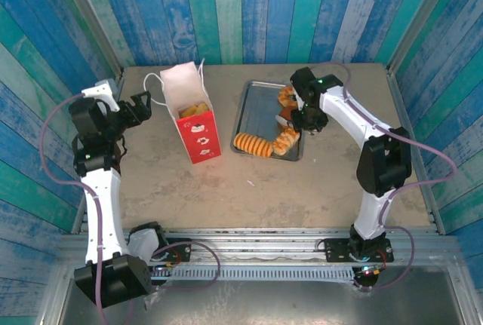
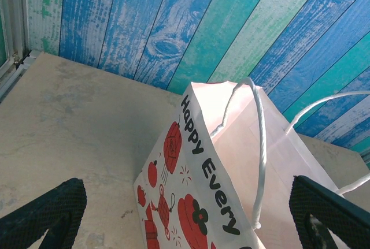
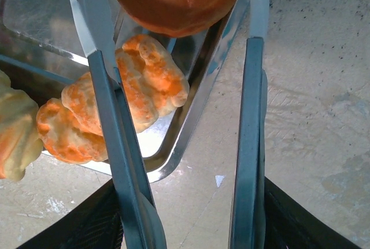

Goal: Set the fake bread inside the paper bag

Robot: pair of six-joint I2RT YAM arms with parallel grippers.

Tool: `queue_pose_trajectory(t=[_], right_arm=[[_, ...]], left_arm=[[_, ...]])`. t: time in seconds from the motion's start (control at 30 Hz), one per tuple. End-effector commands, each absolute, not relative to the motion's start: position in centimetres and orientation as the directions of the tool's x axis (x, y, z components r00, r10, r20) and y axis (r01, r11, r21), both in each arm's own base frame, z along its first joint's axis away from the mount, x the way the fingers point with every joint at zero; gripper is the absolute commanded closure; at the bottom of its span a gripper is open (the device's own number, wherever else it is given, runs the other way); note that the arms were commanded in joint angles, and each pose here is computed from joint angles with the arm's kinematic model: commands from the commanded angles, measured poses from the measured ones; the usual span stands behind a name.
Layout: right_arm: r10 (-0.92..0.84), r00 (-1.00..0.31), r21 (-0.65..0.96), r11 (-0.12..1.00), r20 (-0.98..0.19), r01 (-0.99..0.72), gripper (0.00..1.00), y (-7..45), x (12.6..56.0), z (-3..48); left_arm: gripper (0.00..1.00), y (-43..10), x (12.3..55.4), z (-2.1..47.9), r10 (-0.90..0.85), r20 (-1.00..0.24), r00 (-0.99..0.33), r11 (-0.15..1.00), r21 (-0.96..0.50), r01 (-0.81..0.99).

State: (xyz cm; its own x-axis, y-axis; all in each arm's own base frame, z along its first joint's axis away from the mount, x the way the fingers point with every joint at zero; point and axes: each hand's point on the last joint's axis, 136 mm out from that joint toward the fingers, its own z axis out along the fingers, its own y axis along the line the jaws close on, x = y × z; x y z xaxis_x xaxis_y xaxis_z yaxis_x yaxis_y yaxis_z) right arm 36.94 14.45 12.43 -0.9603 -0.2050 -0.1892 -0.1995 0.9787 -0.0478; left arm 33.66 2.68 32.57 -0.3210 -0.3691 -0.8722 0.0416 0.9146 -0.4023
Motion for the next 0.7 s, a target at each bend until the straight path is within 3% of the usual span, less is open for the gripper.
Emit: queue_pose_trajectory(t=[0.0, 0.2, 0.4, 0.67], right_arm=[[-0.22, -0.962, -0.056, 0.975, -0.159, -0.214, 0.43, 14.3, 36.9, 12.2], [-0.226, -0.963, -0.066, 0.974, -0.147, -0.218, 0.46, 14.2, 37.0, 12.1], [-0.22, -0.958, -0.078, 0.975, -0.186, -0.209, 0.59, 13.9, 37.1, 13.5], [-0.202, -0.909, -0.09, 0.979, -0.364, -0.181, 0.71, 13.6, 37.1, 18.6]], left_arm=[[0.06, 2.2, 33.8, 32.2, -0.37, -0.864, -0.342, 0.908, -0.414, 0.065], [0.05, 1.9, 33.8, 32.4, -0.376, -0.858, -0.349, 0.901, -0.427, 0.08], [0.04, 1.9, 33.6, 33.4, -0.394, -0.854, -0.339, 0.894, -0.442, 0.072], [0.01, 1.5, 33.5, 35.4, -0.434, -0.837, -0.333, 0.871, -0.484, 0.081]])
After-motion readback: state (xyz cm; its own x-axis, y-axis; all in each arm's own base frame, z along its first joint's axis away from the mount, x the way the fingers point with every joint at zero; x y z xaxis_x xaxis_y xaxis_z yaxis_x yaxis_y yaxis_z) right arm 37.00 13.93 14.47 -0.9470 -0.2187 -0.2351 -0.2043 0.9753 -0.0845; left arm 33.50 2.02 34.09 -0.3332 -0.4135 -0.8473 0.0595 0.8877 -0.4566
